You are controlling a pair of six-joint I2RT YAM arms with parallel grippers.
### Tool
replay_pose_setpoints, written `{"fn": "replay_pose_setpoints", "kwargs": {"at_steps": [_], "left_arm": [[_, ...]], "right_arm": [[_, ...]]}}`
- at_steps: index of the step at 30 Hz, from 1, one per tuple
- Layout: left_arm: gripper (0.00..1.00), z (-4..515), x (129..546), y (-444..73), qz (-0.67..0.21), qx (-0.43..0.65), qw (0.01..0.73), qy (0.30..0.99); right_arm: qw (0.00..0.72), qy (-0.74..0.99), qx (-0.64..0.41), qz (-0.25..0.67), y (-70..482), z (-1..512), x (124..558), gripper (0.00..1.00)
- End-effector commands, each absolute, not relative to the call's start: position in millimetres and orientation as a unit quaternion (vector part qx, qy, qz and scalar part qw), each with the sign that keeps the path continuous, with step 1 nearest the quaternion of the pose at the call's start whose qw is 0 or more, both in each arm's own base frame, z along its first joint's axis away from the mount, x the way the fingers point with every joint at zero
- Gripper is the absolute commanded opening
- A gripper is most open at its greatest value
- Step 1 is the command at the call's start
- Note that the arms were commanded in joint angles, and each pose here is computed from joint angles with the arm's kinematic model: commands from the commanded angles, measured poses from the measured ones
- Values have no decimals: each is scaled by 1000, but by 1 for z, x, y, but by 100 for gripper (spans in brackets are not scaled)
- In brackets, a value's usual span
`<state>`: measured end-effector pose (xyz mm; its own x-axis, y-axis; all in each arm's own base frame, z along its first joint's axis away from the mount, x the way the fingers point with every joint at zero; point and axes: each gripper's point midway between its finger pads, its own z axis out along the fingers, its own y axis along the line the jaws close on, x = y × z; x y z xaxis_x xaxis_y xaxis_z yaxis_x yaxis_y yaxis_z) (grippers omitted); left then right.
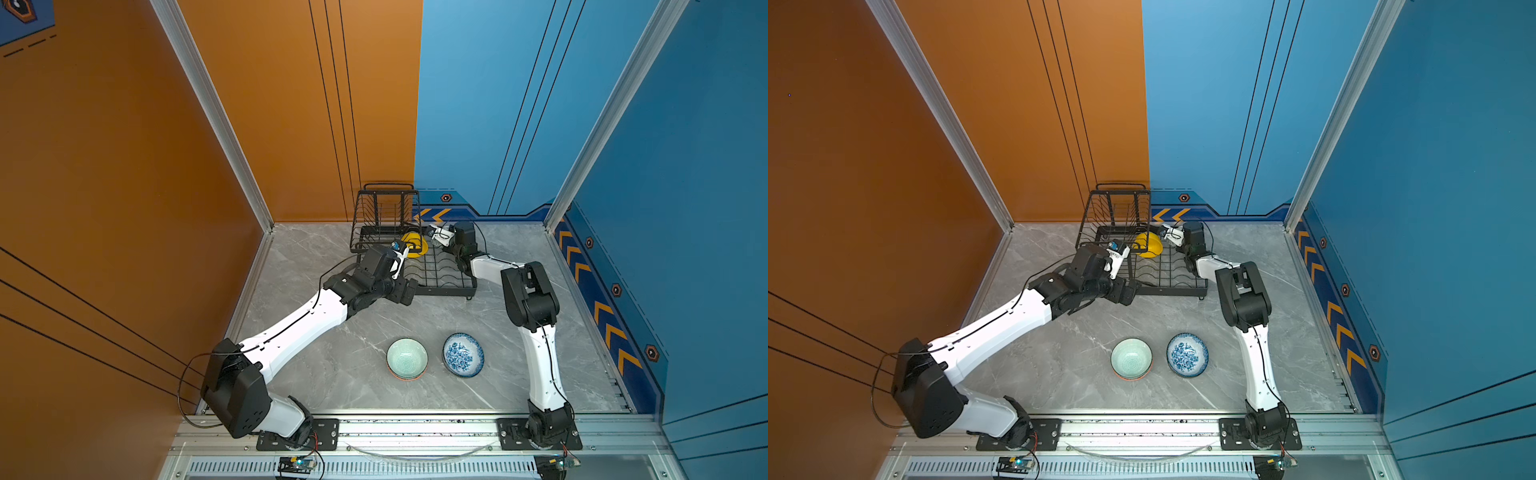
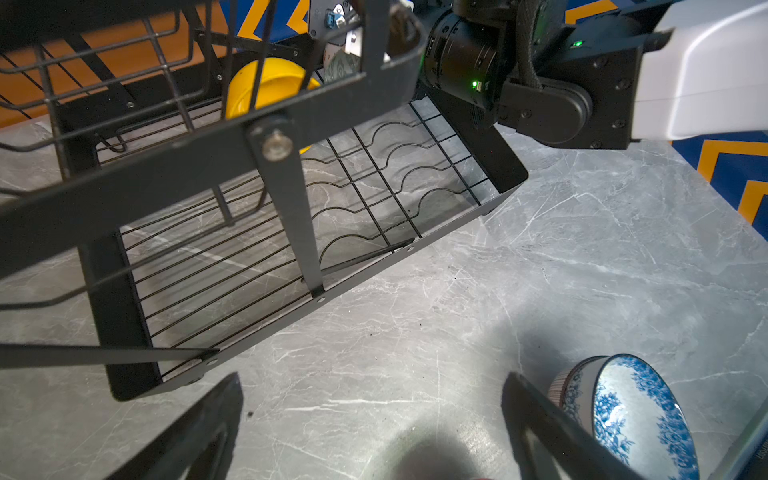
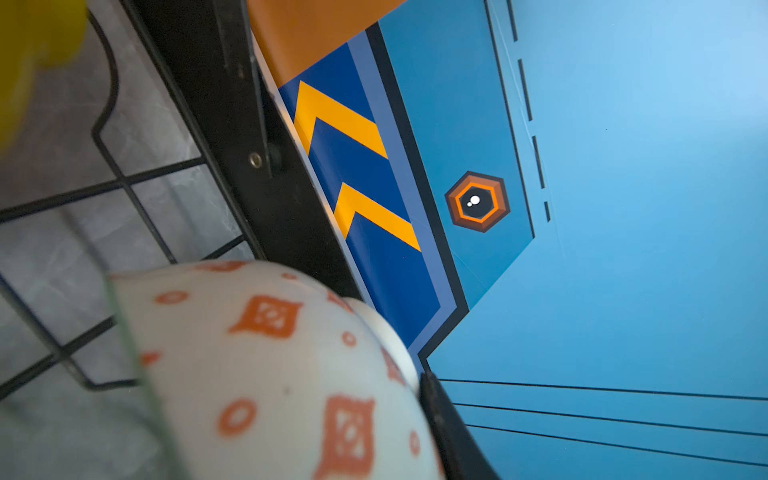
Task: Load the bowls into the dish rack
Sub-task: 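Lower the green-patterned bowl into the rack slots beside the yellow bowl with the right gripper, then open and lift the right gripper while the left gripper moves toward the pale green bowl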
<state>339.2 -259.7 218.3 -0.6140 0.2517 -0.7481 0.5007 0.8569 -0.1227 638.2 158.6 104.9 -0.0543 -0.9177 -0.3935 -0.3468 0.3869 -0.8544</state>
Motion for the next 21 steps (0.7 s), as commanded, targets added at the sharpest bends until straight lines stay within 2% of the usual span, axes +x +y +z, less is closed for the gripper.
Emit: {"fn": "replay_pose_setpoints", "kwargs": {"at_steps": [1, 4, 7, 11, 13, 21], "left_arm": [[98, 216, 334, -256, -165, 216, 376, 886], [98, 216, 334, -257, -167, 217, 376, 885], [98, 217, 334, -257, -168, 217, 377, 885], [98, 218, 335, -258, -168, 218, 377, 884], [98, 218, 335, -259, -169, 219, 377, 884], [98, 218, 333, -258, -168, 218, 377, 884]], "right_arm": [[506, 669, -471, -274, 161, 124, 636, 42], [507, 669, -470, -272, 161, 125, 635, 49], [510, 668, -468, -273, 161, 129, 635, 61], [515, 667, -463, -274, 159, 132, 635, 70], [521, 665, -459, -276, 158, 135, 634, 77], [543, 660, -437, -281, 154, 153, 631, 93]]}}
